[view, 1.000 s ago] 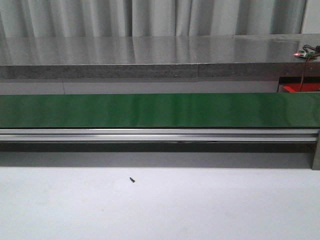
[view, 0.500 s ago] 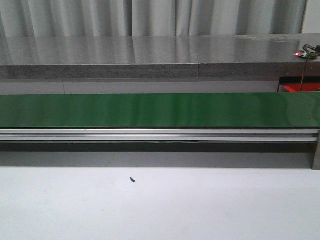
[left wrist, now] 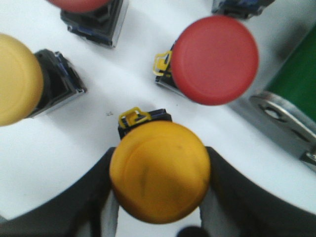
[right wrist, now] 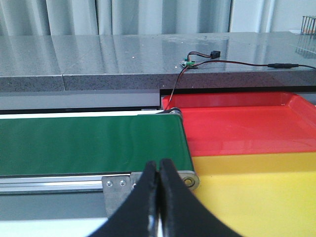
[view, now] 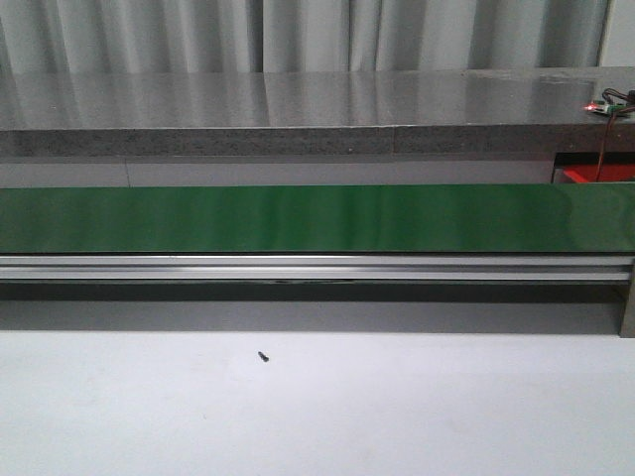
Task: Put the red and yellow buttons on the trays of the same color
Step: 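Grasp a yellow push-button with the left gripper, then lower the yellow button onto the green belt and open the left gripper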
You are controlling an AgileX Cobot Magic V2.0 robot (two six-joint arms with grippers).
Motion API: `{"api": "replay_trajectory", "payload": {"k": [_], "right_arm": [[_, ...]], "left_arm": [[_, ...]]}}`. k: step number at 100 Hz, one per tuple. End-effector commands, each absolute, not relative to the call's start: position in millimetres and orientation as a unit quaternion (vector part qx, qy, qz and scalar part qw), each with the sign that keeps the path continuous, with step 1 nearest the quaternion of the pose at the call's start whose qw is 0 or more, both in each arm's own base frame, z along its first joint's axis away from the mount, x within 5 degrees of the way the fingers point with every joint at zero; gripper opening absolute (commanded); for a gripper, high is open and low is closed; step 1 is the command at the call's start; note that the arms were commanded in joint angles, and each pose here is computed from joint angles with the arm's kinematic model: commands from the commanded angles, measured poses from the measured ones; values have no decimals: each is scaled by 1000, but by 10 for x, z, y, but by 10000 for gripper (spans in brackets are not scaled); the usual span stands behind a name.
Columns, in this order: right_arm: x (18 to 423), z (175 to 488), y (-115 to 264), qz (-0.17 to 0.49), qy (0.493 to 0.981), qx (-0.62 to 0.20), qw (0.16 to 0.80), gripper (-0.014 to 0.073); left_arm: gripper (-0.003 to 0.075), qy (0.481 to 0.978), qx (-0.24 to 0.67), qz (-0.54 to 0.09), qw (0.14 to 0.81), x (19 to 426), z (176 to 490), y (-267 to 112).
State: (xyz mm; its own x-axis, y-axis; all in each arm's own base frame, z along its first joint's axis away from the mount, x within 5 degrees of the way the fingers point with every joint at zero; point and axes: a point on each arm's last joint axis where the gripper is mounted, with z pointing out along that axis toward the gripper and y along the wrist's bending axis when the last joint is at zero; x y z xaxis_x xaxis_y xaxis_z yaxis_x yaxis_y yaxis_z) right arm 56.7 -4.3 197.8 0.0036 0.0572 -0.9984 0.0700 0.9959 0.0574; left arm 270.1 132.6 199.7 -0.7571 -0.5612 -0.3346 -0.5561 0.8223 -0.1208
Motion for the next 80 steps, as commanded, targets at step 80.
{"api": "replay_trajectory", "payload": {"k": [80], "right_arm": [[540,2121,-30,-2,664,36,747,-66]], "left_arm": [[155,943,-180,-32,280,2969,3105,740]]}}
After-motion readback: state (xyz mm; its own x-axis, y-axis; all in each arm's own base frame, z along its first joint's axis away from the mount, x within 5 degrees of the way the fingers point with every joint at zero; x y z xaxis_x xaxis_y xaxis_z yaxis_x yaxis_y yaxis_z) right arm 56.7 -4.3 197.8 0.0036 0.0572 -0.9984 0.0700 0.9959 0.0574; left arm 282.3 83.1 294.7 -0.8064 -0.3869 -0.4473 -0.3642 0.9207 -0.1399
